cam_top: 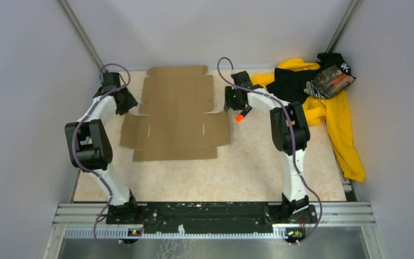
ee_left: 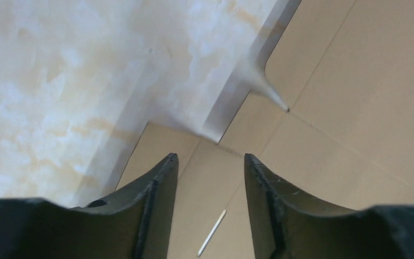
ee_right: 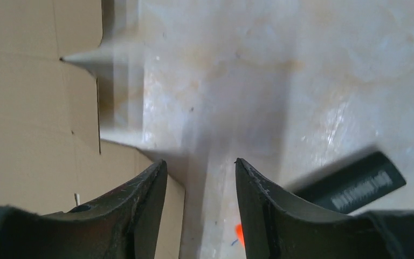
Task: Fold the paper box
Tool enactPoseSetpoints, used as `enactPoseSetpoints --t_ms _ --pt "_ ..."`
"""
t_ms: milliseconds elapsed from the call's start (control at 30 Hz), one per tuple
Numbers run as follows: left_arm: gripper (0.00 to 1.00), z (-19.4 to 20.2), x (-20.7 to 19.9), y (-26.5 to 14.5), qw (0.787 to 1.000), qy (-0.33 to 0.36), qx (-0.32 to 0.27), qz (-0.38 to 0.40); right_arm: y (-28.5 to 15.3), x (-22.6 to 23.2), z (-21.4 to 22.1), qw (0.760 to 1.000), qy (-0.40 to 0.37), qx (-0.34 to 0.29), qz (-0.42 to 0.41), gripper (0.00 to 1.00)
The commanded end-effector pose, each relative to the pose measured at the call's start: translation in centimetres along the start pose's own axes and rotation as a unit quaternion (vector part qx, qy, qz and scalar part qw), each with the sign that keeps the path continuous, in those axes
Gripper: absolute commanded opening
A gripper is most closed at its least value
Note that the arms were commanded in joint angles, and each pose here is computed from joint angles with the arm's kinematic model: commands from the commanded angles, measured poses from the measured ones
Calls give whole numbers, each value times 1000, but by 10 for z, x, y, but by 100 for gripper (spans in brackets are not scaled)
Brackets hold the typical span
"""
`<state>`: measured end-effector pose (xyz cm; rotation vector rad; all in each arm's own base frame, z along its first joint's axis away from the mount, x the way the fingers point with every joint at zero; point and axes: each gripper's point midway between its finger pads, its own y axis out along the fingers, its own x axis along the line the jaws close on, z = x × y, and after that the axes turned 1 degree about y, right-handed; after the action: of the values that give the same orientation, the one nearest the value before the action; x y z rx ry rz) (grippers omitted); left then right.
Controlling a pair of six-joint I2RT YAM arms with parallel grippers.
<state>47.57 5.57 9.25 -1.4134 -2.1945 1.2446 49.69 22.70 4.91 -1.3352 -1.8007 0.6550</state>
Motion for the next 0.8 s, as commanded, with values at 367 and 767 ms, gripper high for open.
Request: enactPoseSetpoints --t_ms 367,767 --pt "64 14 -23 -108 993 13 -51 104 -94 30 52 990 -20 -63 -123 55" --pt "64 46 -32 -114 992 32 -36 113 -76 36 80 985 19 -45 -166 55"
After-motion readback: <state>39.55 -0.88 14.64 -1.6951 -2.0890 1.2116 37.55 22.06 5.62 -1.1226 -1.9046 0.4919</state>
